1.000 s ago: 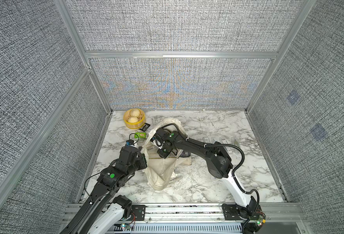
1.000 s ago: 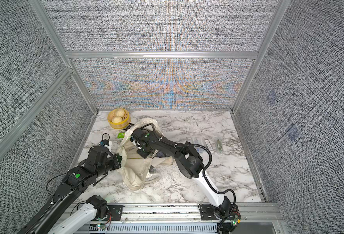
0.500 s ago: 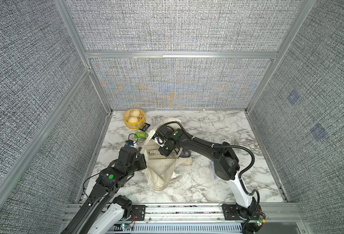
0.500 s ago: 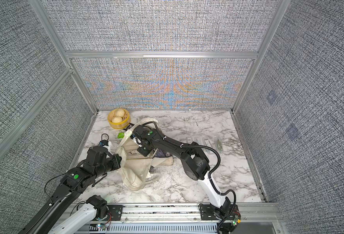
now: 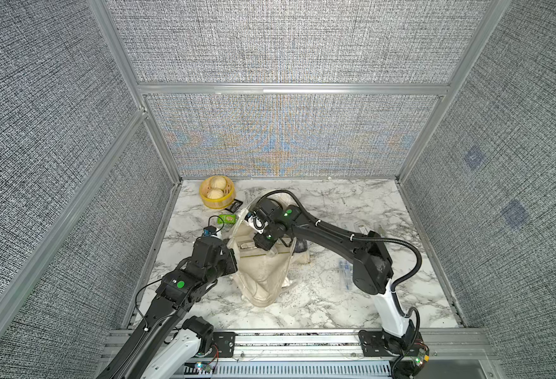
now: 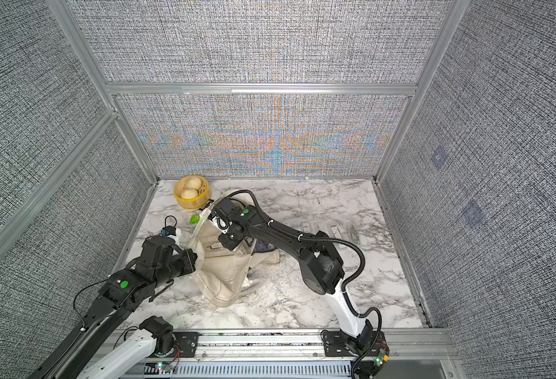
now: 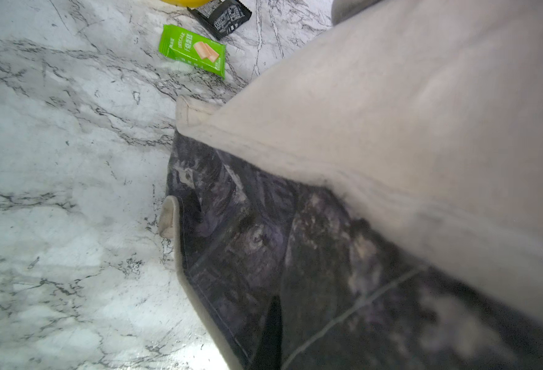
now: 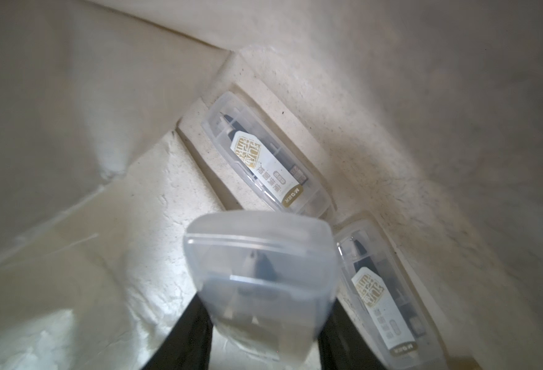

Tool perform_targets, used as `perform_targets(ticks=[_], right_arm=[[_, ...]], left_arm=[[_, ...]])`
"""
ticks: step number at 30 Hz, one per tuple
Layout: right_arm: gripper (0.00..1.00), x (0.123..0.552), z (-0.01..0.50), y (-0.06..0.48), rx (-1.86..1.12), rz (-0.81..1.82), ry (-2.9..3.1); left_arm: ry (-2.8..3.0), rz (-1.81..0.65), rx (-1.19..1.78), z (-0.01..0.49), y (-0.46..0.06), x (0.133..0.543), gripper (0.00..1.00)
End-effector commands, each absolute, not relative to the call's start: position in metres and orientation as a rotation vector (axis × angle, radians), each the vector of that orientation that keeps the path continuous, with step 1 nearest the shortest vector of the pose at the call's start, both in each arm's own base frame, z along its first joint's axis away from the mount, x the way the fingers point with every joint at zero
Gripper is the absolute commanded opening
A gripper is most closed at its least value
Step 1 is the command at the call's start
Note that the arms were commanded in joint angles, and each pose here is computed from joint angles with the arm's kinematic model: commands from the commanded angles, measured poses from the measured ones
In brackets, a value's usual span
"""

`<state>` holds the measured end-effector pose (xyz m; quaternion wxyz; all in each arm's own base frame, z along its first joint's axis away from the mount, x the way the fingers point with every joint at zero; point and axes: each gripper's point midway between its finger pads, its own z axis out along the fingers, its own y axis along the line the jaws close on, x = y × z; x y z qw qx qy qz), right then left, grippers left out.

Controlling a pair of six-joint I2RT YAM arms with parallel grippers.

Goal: Take out the compass set from the canvas bag
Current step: Pick up the compass set from the canvas bag.

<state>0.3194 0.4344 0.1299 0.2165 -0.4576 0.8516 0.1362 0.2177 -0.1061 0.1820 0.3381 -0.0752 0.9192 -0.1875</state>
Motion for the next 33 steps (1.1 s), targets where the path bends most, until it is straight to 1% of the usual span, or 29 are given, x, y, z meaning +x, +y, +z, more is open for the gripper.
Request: perform_targets(ticks=[1, 9, 13, 20, 24, 29, 33], right_arm=[[0.45, 0.314, 0.149, 0.445, -1.236, 0.477, 2.326], [0.45, 0.285, 0.152, 0.443, -1.26, 0.536, 2.348], [0.45, 0.271, 0.167, 0.44, -1.253, 0.573, 2.327], [0.45, 0.249, 0.22, 0.434, -1.242, 0.668, 2.245], [0.45, 0.226, 0.262, 0.425, -1.248, 0.719, 2.175], [0.45, 0.207, 0.315, 0.4, -1.192, 0.771, 2.092], [0.45, 0.206, 0.34, 0.366, -1.101, 0.705, 2.068]], left_arm=[[2.409, -0.495, -0.195, 0.18, -0.107, 0.217, 0.0], [2.366, -0.5, -0.193, 0.194, -0.108, 0.223, 0.0], [2.348, -0.5, -0.194, 0.2, -0.108, 0.226, 0.0], [2.341, -0.475, -0.21, 0.199, -0.105, 0.229, 0.0], [2.336, -0.466, -0.206, 0.2, -0.105, 0.23, 0.0], [2.335, -0.46, -0.192, 0.201, -0.105, 0.231, 0.0], [2.336, -0.446, -0.185, 0.201, -0.103, 0.231, 0.0]])
